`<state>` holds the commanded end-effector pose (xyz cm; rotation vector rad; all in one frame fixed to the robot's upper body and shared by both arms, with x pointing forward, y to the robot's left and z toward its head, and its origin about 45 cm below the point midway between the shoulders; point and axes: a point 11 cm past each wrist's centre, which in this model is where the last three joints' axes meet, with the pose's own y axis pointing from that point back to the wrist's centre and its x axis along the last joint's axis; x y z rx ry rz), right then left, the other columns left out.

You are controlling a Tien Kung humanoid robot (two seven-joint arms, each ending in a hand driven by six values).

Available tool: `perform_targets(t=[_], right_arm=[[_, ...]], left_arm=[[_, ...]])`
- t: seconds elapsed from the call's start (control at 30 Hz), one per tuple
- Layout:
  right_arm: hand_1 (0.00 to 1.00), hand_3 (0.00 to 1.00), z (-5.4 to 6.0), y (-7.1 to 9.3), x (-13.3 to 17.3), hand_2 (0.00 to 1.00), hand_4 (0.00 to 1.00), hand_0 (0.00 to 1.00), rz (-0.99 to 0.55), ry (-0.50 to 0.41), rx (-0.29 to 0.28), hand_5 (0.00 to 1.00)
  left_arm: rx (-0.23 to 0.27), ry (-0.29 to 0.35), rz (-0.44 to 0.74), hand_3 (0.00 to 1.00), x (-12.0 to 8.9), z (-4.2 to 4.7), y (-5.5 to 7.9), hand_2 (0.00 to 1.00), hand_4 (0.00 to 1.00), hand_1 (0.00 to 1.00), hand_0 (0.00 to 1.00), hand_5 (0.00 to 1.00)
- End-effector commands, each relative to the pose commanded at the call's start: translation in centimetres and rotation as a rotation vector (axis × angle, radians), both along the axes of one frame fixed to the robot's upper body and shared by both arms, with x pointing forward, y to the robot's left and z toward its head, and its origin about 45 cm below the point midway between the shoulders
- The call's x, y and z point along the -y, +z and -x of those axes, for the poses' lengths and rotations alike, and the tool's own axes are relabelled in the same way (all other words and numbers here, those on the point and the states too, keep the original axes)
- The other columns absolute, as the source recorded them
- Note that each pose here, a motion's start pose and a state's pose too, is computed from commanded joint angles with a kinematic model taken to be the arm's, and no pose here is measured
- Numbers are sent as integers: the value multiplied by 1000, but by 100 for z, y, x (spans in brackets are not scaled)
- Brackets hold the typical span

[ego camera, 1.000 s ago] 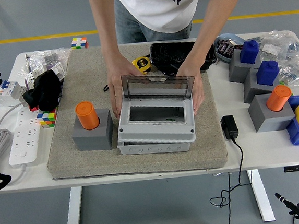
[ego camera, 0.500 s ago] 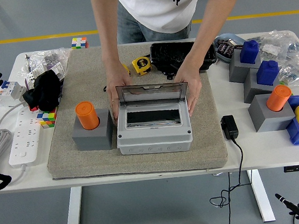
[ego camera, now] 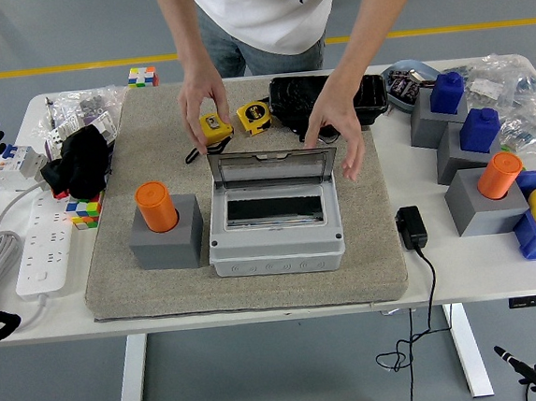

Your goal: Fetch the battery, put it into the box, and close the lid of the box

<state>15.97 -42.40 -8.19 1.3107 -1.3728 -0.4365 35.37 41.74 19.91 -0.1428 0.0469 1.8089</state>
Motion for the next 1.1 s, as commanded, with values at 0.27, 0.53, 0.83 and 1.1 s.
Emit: perform_targets(t=[0.27, 0.53, 0.83, 1.1], right_arm=[[884, 861, -1, -1, -4, 821, 998, 902, -2, -6, 2, 998], [884, 861, -40, 6, -24, 821, 998, 902, -7, -6, 10, 998], [883, 861, -32, 8, -9, 821, 998, 902, -4, -7, 9, 998], [883, 861, -37, 7, -20, 821, 998, 902, -5, -6, 9, 998]], left_arm=[[28, -25, 2, 764, 54, -39, 45, 777, 998, 815, 829, 998], [71, -52, -3, 777, 107, -31, 87, 791, 998, 833, 844, 938], [115, -99, -32, 810, 228, -31, 199, 833, 998, 875, 880, 897], [99, -105, -42, 897, 215, -28, 136, 942, 998, 966, 925, 875]])
